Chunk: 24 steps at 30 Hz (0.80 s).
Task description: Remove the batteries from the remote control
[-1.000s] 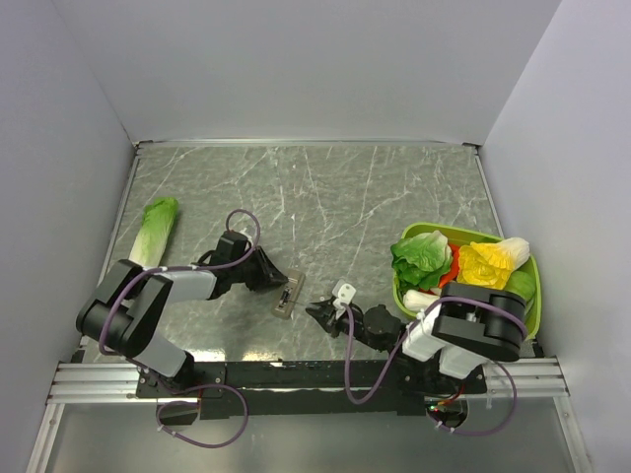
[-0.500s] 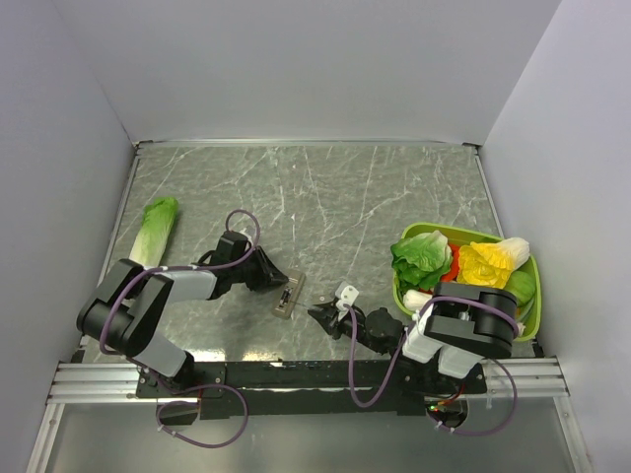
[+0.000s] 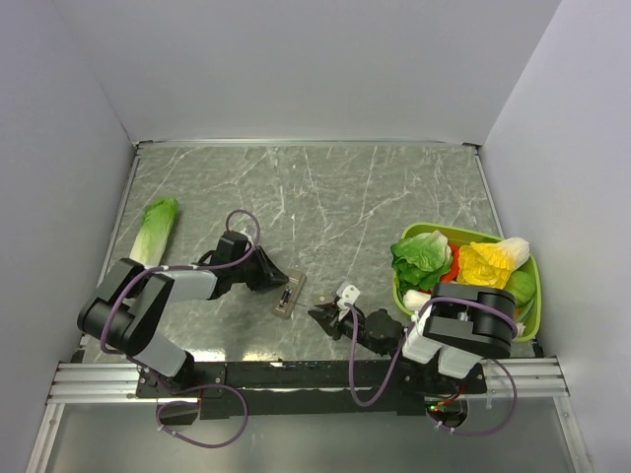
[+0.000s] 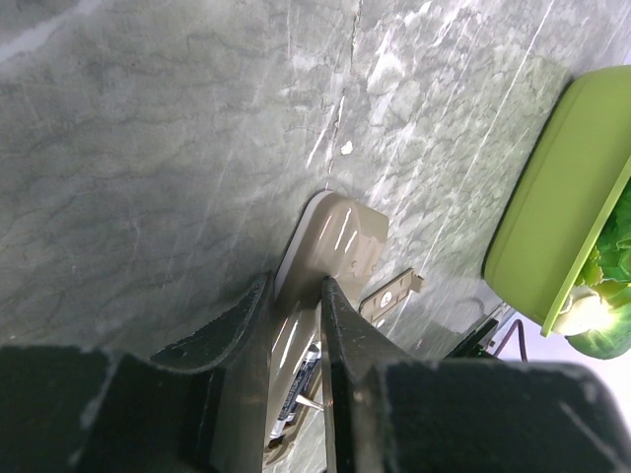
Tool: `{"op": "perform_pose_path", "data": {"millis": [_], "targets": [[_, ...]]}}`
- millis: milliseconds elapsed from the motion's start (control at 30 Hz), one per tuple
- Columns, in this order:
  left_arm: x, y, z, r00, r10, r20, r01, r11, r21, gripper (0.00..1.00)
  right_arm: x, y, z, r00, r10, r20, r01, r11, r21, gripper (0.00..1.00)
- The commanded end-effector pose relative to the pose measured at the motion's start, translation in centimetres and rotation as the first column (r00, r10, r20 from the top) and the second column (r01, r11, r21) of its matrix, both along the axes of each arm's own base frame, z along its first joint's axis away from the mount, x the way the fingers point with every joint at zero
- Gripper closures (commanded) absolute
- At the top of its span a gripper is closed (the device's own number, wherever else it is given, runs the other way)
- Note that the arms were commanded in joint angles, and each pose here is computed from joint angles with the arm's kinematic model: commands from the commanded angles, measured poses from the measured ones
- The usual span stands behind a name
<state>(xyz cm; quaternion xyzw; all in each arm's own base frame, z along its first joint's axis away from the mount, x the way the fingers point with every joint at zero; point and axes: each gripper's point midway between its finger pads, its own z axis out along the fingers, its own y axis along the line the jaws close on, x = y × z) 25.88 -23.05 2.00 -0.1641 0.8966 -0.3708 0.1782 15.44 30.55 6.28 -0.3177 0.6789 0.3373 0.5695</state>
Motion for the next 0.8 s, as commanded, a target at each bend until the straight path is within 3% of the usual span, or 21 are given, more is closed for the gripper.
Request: {"op": "perform_pose_path", "data": {"millis": [0,767], "targets": [[-4.3,4.2,-6.8,0.982,0.062,-0.178,-0.016,0.968,0.250,0.79,-2.2,-2.4,-4.0,0.996,0.022,-0.091,-0.032,0.994,-0.103,1.00],[-4.8,4.9,-7.5,0.978,0.079,-0.191,-0.025,0.961,0.274,0.80,-2.5,-4.1,-4.5,0.994,-0.036,-0.105,0.027,0.996,-0.091,1.00]]}}
